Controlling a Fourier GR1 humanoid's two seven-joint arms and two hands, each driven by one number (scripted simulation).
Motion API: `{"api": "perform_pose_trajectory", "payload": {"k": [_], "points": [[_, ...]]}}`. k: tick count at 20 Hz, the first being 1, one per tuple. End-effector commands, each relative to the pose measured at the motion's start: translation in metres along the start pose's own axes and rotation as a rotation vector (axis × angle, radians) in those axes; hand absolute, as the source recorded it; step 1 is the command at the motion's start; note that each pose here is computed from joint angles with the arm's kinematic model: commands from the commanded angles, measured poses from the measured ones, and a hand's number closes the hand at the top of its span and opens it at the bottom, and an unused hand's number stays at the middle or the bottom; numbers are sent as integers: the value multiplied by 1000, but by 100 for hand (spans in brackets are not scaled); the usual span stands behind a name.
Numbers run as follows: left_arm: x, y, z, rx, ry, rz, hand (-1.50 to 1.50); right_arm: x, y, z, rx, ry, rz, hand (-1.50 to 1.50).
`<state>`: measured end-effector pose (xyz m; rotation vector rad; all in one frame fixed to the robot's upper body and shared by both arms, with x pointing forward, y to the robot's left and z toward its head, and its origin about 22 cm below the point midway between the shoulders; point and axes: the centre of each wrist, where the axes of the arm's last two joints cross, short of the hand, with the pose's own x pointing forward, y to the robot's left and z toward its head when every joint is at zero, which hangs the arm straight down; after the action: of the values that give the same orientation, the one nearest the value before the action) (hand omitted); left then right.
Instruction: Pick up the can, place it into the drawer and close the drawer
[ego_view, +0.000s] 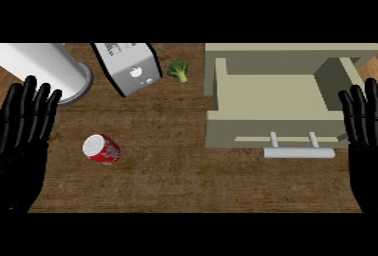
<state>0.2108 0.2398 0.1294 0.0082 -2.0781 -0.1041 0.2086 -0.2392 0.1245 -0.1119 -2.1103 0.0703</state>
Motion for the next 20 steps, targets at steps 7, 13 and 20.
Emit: {"api": "perform_pose_trajectory", "payload": {"k": [7,13,20], "points": [[-28,45,5,-542,228,102,-150,-27,-4,21,-117,274,-17,-150],[-17,143,-3,-628,257,160,-150,-8,-32,28,-163,326,0,-150],[-5,191,-6,-668,293,163,-150,-4,-74,50,-143,336,35,-150]]}}
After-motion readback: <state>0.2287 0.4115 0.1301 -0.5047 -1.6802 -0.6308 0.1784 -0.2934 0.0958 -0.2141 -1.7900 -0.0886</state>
